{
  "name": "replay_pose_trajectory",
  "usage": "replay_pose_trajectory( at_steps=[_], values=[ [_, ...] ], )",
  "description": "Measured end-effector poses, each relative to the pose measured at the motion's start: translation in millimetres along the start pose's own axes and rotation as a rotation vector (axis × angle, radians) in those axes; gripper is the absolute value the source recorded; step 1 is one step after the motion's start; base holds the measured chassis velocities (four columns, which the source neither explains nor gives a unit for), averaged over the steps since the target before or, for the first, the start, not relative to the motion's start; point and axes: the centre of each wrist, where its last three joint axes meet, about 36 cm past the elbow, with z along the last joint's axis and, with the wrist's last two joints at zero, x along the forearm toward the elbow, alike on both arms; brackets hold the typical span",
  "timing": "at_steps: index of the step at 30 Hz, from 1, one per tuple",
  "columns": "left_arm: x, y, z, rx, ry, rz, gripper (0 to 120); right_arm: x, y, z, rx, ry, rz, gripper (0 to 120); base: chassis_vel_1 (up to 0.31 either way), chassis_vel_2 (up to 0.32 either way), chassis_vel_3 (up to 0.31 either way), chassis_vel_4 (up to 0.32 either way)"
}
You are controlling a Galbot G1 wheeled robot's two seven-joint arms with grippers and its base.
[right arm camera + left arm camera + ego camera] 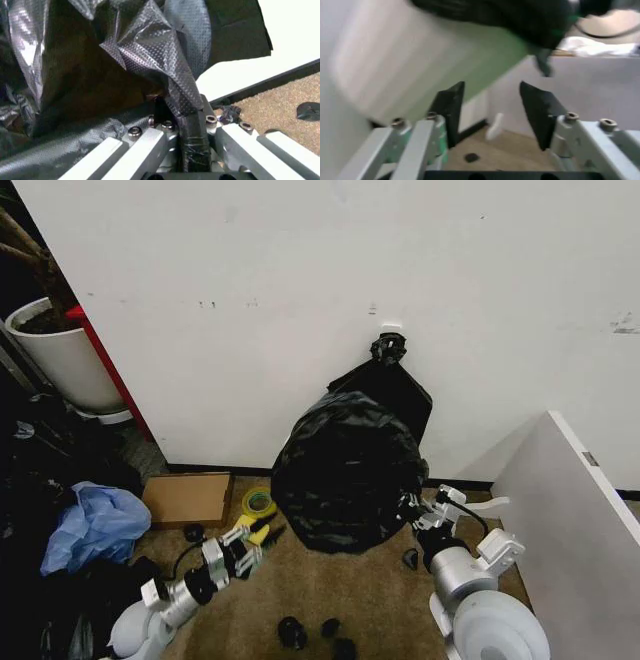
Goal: Place the garbage bag over the trash bin.
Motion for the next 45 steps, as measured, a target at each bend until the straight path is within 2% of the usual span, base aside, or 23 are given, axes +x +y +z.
replay_pose_trajectory(
  at_steps=[1,2,4,5,7,8,12,14,23,27,28,30,31,36,37,41,42,45],
  values=[
    [-1.9,-4.2,1.9,0.005,0.001,0.018,56,0.2,0.2,-0.1,0.0,0.0,0.0,0,0.0,0.0,0.0,0.0],
    [-1.9,-4.2,1.9,0.005,0.001,0.018,56,0.2,0.2,-0.1,0.0,0.0,0.0,0,0.0,0.0,0.0,0.0],
    [-16.4,-16.4,2.0,0.003,-0.023,0.034,66,1.0,1.8,0.2,-0.003,0.001,-0.003,0,0.0,0.0,0.0,0.0],
    [-17.6,-17.1,1.8,0.001,-0.026,0.031,68,1.1,2.0,0.2,-0.004,0.002,-0.003,0,0.0,0.0,0.0,0.0],
    [-30.7,-23.0,-0.9,-0.02,-0.052,-0.013,79,2.0,4.1,0.9,-0.009,0.005,-0.005,0,0.0,0.0,0.0,0.0],
    [-30.7,-23.0,-0.9,-0.02,-0.052,-0.013,79,2.0,4.1,0.9,-0.009,0.005,-0.005,0,0.0,0.0,0.0,0.0],
    [-48.7,-29.4,-5.6,-0.036,-0.096,-0.028,94,3.0,5.1,2.5,-0.012,0.01,-0.003,0,0.0,0.0,0.0,0.0],
    [-54.0,-30.6,-9.3,-0.043,-0.106,-0.021,98,3.8,4.7,2.8,-0.012,0.011,0.0,0,0.0,0.0,0.0,0.0],
    [-58.6,-33.0,-12.2,-0.048,-0.094,0.034,93,5.4,3.8,1.5,-0.007,0.009,0.003,0,0.0,0.0,0.0,0.0],
    [-61.2,-34.7,-11.3,-0.043,-0.092,0.052,79,5.3,5.4,2.2,-0.011,0.01,-0.001,0,0.0,0.0,0.0,0.0],
    [-61.7,-35.6,-10.0,-0.04,-0.091,0.053,72,5.2,6.6,3.0,-0.013,0.012,-0.004,0,0.0,0.0,0.0,0.0],
    [-62.0,-36.2,-9.0,-0.037,-0.092,0.054,70,5.3,7.3,3.5,-0.015,0.013,-0.005,0,0.0,0.0,0.0,0.0],
    [-62.6,-36.9,-7.9,-0.03,-0.093,0.056,64,5.3,8.3,4.3,-0.017,0.015,-0.008,0,0.0,0.0,0.0,0.0],
    [-67.6,-36.7,-5.8,-0.008,-0.103,0.1,43,4.6,8.2,5.2,-0.014,0.021,-0.008,0,0.0,0.0,0.0,0.0],
    [-67.6,-36.7,-5.8,-0.008,-0.103,0.1,43,4.6,8.2,5.2,-0.014,0.021,-0.008,0,0.0,0.0,0.0,0.0],
    [-68.0,-34.9,-3.0,-0.003,-0.097,0.1,25,4.3,7.7,5.1,-0.013,0.021,-0.008,0,0.0,0.0,0.0,0.0],
    [-68.0,-34.9,-3.0,-0.003,-0.097,0.1,25,4.3,7.7,5.1,-0.013,0.021,-0.008,0,0.0,0.0,0.0,0.0],
    [-67.2,-33.0,-1.0,-0.005,-0.088,0.092,14,3.9,7.4,4.2,-0.013,0.019,-0.008,0,0.0,0.0,0.0,0.0]
  ],
)
